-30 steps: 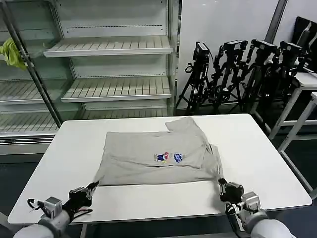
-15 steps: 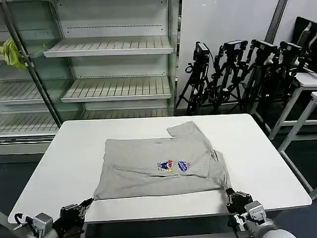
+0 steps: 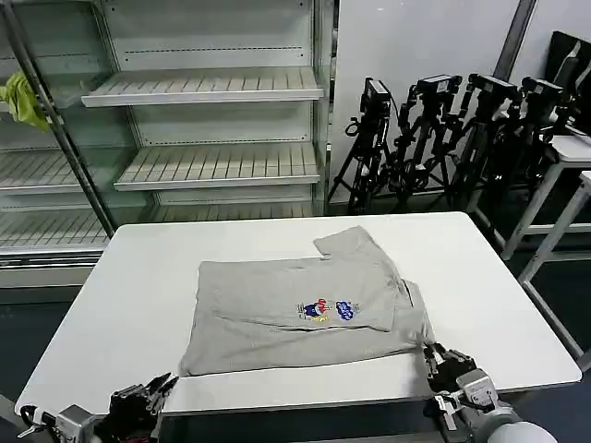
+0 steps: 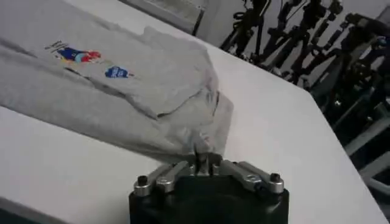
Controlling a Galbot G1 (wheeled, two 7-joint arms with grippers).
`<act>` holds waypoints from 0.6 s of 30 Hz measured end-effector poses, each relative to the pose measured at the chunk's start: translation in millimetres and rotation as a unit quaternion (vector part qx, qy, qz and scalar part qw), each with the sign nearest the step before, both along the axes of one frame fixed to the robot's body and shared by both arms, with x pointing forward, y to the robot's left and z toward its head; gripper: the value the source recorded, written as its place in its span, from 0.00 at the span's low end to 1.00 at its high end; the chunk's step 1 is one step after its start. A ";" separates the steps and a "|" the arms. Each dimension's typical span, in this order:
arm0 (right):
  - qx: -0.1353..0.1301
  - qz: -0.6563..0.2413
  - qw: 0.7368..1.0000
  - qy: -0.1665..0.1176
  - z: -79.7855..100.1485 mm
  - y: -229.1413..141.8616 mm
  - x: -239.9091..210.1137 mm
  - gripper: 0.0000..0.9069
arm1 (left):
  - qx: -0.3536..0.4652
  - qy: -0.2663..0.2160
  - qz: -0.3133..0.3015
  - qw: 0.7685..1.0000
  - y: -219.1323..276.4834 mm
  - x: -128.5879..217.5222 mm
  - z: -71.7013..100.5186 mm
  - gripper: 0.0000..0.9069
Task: Fold and organize the clothes.
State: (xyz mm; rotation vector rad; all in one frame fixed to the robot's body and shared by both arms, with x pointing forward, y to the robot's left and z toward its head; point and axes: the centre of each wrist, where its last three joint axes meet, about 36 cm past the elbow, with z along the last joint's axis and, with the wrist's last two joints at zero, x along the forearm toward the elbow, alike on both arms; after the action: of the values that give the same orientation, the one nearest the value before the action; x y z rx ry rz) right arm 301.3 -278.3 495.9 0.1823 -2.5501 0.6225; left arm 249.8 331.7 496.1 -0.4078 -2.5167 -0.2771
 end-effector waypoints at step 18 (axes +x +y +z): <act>0.027 -0.016 0.994 -0.101 25.2 -5.4 49.3 1.00 | -0.016 -0.068 0.003 0.998 3.7 30.1 16.1 1.00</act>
State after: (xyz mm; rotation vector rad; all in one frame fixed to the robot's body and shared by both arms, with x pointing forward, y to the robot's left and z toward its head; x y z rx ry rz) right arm 350.5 -283.7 521.0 0.1015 -2.7611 0.5865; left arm 279.9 335.4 512.2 -0.4074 -2.6578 -0.2713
